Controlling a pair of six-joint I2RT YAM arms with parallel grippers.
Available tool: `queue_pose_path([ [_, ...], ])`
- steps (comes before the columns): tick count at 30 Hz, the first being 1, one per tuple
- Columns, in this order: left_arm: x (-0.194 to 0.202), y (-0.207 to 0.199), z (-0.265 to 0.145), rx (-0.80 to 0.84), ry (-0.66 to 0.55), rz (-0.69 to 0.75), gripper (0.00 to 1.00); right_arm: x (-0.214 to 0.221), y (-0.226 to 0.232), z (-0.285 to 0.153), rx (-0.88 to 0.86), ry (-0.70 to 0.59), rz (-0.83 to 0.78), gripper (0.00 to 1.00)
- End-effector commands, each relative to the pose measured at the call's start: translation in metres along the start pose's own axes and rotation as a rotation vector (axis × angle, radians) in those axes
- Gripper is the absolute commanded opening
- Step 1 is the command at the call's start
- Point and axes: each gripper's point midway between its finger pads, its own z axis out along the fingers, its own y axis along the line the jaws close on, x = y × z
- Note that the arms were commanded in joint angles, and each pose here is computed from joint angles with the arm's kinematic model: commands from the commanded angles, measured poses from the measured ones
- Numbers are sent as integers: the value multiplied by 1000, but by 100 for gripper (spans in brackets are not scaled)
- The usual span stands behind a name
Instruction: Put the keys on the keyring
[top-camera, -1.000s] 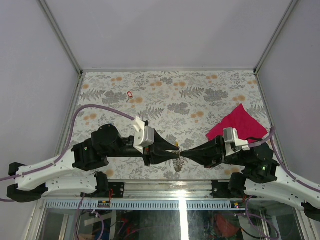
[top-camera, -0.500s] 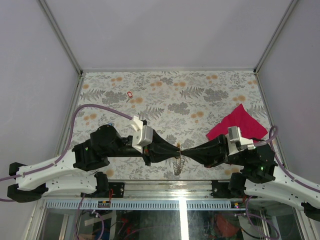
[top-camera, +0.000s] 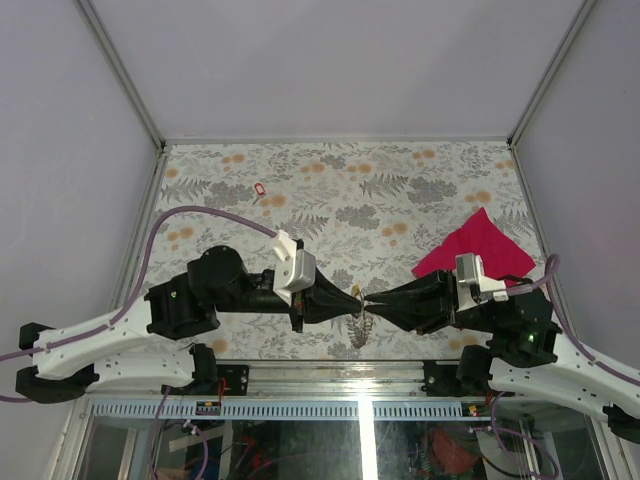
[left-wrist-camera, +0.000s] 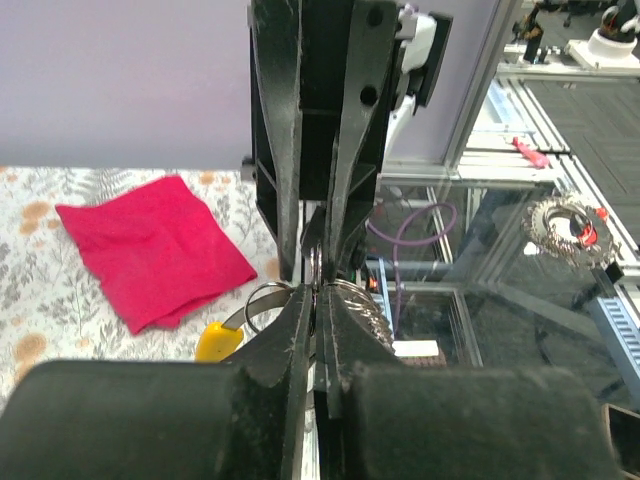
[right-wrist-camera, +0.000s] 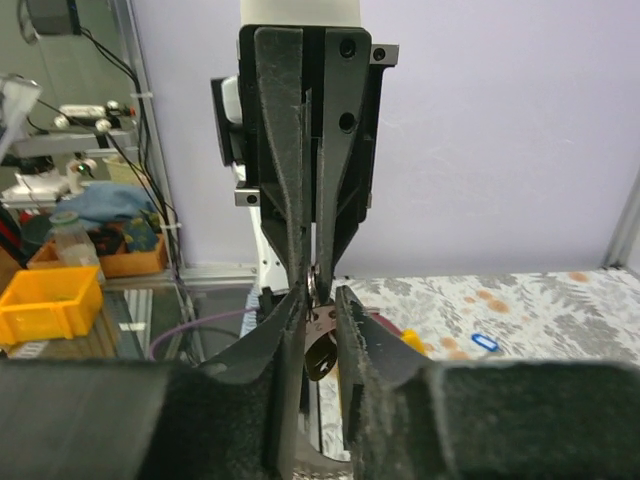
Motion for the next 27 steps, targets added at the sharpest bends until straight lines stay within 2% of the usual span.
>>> queue_pose_path([
  [1,-7,-3,-4,4,54,9,0,-22,-5,-9,50,16,-91,27],
  [7,12,5,-9,-32,233,11,0,3,-13,-28,104,174,-117,39],
  [17,48,26,-9,-101,477,37,0,36,-23,-39,143,346,-107,40],
  [22,63,31,-12,-98,607,54,0,39,-18,-35,103,360,-107,40],
  [27,66,32,-15,-85,678,64,0,44,-15,-30,73,373,-101,40],
])
